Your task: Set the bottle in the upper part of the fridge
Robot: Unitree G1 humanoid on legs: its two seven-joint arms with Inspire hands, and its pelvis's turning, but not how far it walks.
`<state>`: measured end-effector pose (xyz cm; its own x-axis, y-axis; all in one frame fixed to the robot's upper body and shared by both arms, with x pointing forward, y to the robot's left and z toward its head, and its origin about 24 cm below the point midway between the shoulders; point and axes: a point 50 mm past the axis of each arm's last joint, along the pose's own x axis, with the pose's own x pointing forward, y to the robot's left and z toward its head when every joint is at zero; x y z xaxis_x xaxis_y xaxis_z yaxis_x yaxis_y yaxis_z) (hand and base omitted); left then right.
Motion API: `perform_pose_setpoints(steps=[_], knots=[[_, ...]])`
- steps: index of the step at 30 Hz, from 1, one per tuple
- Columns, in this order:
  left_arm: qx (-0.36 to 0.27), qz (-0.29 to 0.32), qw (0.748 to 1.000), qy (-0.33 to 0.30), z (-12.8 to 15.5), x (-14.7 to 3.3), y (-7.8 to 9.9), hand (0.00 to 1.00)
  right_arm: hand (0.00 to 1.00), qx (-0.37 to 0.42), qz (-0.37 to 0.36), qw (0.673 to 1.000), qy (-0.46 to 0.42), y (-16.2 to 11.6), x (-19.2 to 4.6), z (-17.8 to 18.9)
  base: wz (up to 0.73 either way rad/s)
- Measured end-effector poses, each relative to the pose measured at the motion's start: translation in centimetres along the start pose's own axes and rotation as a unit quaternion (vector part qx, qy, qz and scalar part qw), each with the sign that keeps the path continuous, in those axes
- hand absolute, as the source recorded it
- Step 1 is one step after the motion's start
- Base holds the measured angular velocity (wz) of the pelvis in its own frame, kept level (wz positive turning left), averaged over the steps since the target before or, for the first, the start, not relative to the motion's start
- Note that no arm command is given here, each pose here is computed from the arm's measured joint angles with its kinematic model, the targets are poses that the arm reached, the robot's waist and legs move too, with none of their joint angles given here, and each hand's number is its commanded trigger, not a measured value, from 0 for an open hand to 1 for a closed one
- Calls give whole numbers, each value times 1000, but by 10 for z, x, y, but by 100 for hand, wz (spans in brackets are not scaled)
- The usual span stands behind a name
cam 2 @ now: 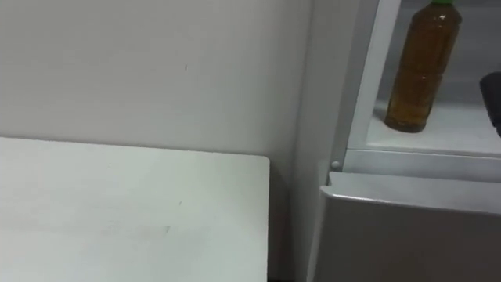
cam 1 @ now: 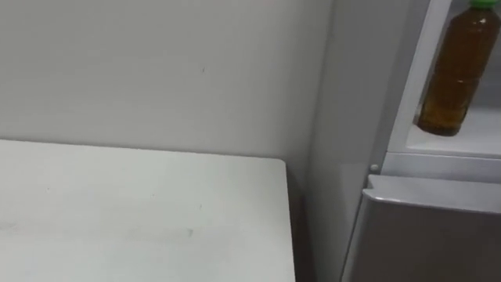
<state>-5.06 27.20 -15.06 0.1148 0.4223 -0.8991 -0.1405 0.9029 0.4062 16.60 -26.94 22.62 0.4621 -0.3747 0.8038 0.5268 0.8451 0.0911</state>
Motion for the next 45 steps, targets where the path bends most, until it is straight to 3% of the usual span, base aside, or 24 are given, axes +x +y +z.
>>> perform_pose_setpoints(steps=[8,18,29,34,45], knots=[[10,-2,999,-31,18,2,-4,0,0,-48,-38,997,53,-16,-23,-11,-8],[17,16,998,-55,30,4,-1,0,0,-135,-92,969,183,-49,-58,-56,-17],[17,18,998,-65,34,4,0,0,0,-119,-138,935,305,-72,-96,-87,-2],[18,18,998,-55,28,3,1,0,0,-128,-156,902,382,-92,-124,-101,-3],[14,22,998,-55,26,2,4,0,0,-86,-204,842,492,-115,-163,-122,0]])
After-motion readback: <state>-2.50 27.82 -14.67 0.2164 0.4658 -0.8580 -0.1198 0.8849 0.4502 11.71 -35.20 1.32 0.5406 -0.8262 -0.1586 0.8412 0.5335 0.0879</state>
